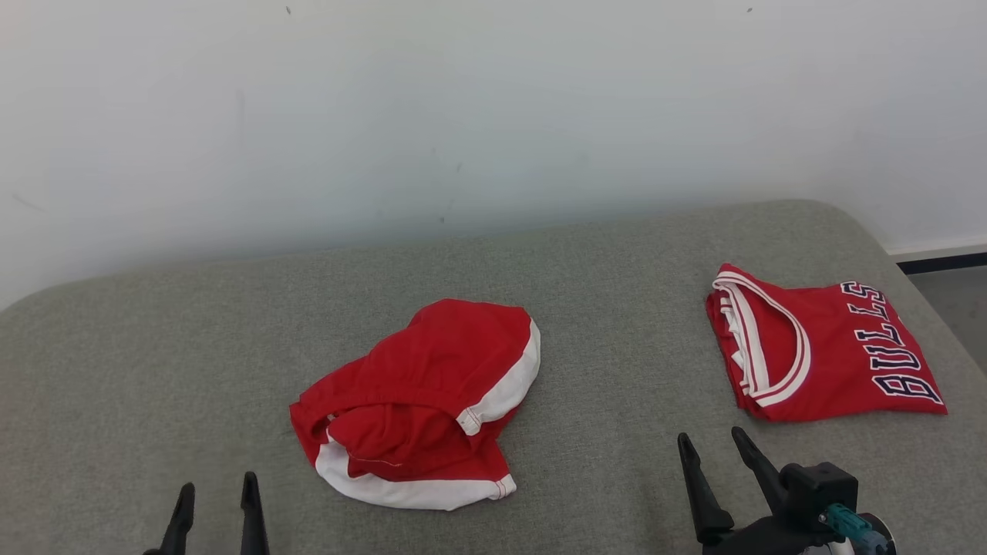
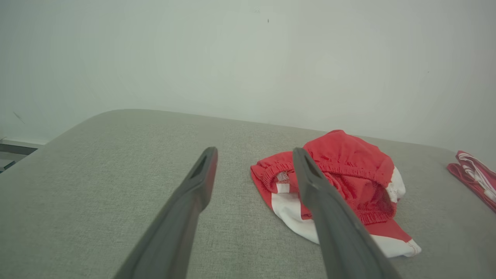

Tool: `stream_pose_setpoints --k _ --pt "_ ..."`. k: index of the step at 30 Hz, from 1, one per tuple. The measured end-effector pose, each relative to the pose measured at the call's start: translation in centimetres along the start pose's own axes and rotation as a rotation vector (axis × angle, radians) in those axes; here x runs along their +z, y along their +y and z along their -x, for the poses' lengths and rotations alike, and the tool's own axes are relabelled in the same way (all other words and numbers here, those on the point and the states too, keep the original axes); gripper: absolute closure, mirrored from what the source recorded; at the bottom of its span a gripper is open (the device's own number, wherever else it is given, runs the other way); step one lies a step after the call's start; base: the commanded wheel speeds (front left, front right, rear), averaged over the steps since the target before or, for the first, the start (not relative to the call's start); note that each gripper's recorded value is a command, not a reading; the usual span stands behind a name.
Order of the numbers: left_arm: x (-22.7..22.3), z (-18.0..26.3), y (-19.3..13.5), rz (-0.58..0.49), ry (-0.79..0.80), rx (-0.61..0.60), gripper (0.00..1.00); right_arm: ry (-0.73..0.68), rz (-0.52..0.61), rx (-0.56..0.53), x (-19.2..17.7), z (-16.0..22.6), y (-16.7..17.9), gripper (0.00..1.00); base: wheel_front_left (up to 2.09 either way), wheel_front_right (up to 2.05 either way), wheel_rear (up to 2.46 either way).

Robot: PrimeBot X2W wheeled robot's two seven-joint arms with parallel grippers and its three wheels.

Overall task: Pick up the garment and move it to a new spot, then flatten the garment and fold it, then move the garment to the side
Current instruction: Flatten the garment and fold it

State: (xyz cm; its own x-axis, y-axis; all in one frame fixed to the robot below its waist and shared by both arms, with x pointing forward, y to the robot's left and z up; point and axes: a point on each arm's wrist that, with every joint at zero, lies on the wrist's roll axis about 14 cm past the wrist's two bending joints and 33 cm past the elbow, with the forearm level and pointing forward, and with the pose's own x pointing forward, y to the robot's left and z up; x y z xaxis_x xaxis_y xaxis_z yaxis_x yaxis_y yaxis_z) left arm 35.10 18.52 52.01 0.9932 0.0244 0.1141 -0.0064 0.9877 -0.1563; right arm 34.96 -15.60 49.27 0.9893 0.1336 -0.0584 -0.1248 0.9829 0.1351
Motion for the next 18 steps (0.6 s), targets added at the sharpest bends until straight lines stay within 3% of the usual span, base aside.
stream_pose_setpoints --k 8,18 --pt "-1.7 -1.3 -4.9 0.036 0.057 -0.143 0.00 0.001 -0.006 -0.011 0.0 0.1 -0.3 0.00 0.00 0.00 0.00" --pt "-7.2 -3.4 -12.8 0.101 0.263 -0.371 0.00 -0.003 -0.011 -0.078 0.1 1.1 -2.4 0.00 0.00 0.00 0.00"
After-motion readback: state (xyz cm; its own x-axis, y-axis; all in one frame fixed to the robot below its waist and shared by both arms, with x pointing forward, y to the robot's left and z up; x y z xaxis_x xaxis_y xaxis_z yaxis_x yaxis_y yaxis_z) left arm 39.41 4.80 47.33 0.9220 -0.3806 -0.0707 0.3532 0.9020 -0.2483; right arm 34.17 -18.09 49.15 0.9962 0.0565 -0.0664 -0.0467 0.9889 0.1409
